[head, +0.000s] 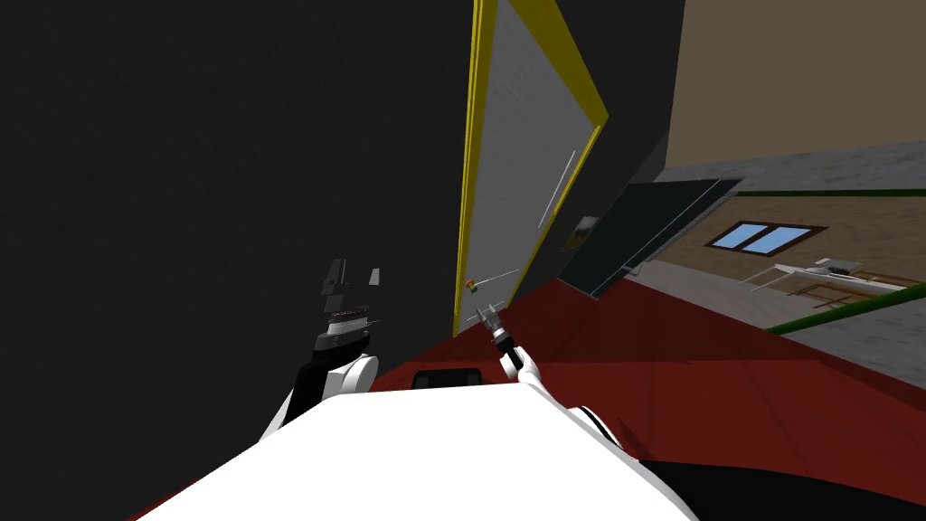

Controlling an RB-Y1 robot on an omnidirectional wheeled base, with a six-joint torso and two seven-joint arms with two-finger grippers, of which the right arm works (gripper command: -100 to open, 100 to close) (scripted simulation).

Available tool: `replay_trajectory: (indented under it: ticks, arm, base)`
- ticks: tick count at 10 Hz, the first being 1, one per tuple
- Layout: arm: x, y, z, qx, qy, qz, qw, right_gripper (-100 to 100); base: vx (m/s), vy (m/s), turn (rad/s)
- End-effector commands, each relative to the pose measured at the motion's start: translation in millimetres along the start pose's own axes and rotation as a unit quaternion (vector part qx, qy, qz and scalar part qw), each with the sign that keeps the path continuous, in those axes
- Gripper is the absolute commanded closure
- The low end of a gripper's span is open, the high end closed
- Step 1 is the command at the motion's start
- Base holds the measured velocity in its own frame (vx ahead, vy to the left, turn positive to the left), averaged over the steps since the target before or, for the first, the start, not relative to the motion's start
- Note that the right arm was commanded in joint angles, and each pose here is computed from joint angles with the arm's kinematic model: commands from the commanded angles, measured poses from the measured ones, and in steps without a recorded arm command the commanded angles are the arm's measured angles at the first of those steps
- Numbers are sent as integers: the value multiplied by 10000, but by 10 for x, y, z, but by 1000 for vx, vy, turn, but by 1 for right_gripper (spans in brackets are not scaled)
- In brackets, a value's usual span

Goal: Pull the door open

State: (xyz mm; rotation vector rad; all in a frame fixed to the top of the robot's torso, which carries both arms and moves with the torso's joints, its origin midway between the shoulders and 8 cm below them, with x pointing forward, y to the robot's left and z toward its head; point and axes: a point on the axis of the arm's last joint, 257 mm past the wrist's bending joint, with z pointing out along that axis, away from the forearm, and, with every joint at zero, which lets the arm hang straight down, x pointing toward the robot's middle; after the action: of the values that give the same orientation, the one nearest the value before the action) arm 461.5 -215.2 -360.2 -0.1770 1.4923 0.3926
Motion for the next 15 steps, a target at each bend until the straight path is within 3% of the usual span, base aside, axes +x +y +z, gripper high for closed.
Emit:
replay_trajectory:
  ticks: [1,7,8,10,12,14,15]
  arm:
    - [62,1,-11,-34,82,-125,9999,-100]
    - [306,4,-90,-187,407,-603,9972,-100]
    - [276,6,-82,-172,372,-552,9976,-100]
    - [249,-284,-241,148,364,-566,9976,-100]
    - [239,-367,-290,243,359,-567,9974,-100]
    - [202,-635,-463,551,341,-573,9962,-100]
    - [202,-635,-463,551,341,-573,9962,-100]
  base:
    - [50,-55,33]
    - [64,-69,46]
    - [30,-29,11]
    - [14,106,293]
    - [59,117,148]
    - [80,74,277]
    - [72,36,66]
